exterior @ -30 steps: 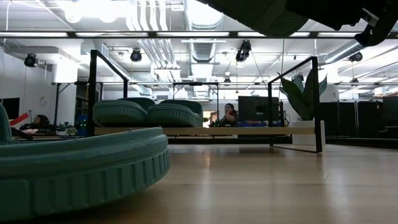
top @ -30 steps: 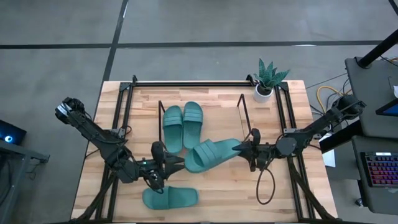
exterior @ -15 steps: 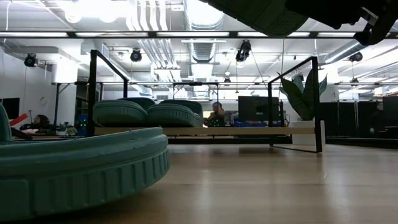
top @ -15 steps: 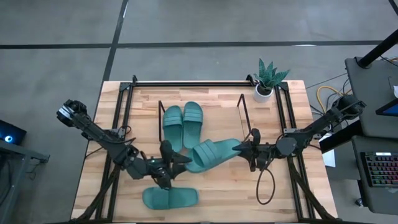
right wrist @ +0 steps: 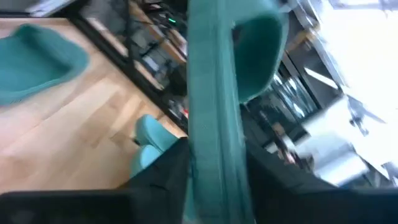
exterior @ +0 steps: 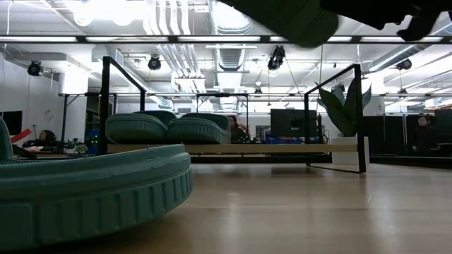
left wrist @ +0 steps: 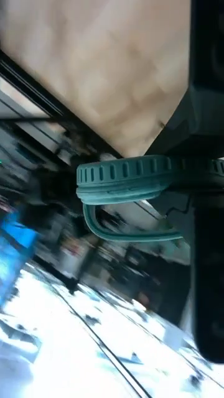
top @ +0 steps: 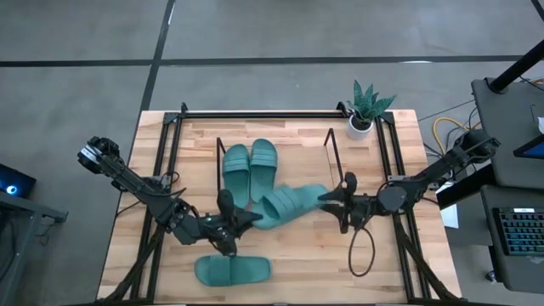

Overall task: Pick and place slides into the shelf
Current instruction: Put the green slipper on the shelf

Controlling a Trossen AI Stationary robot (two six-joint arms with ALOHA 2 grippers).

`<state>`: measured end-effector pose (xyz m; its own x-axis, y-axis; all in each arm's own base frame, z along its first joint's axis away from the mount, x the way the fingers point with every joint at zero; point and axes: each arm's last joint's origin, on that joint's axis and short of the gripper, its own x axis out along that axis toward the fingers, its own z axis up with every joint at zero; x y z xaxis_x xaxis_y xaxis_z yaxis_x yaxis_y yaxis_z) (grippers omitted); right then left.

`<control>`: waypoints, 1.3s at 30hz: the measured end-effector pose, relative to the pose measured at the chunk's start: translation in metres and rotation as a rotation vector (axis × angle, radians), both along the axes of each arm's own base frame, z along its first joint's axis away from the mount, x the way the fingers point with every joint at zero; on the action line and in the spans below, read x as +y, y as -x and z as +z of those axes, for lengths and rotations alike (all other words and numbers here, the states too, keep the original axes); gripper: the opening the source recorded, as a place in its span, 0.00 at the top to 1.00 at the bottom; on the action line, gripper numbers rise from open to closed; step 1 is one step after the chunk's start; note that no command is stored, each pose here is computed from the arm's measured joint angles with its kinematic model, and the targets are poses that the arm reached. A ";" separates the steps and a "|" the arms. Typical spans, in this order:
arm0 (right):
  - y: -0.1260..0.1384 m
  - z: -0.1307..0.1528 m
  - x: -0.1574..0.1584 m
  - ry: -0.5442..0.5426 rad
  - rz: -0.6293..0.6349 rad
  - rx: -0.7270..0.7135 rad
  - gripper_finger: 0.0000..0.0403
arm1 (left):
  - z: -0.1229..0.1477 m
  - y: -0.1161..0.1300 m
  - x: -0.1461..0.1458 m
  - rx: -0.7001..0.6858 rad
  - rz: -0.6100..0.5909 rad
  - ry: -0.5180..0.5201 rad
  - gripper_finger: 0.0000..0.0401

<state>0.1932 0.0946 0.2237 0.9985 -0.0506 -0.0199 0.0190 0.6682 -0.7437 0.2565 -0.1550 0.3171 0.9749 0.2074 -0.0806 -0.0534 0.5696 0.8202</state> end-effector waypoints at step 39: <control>-0.053 0.054 0.029 0.307 -0.258 0.224 0.43 | -0.023 -0.081 0.058 0.096 0.529 -0.165 0.95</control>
<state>0.2462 0.1232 0.2776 0.9253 -0.3345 -0.1788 -0.0277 0.4106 -0.9114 0.3371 -0.0967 0.2943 0.7246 0.6834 -0.0891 -0.2174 0.3493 0.9114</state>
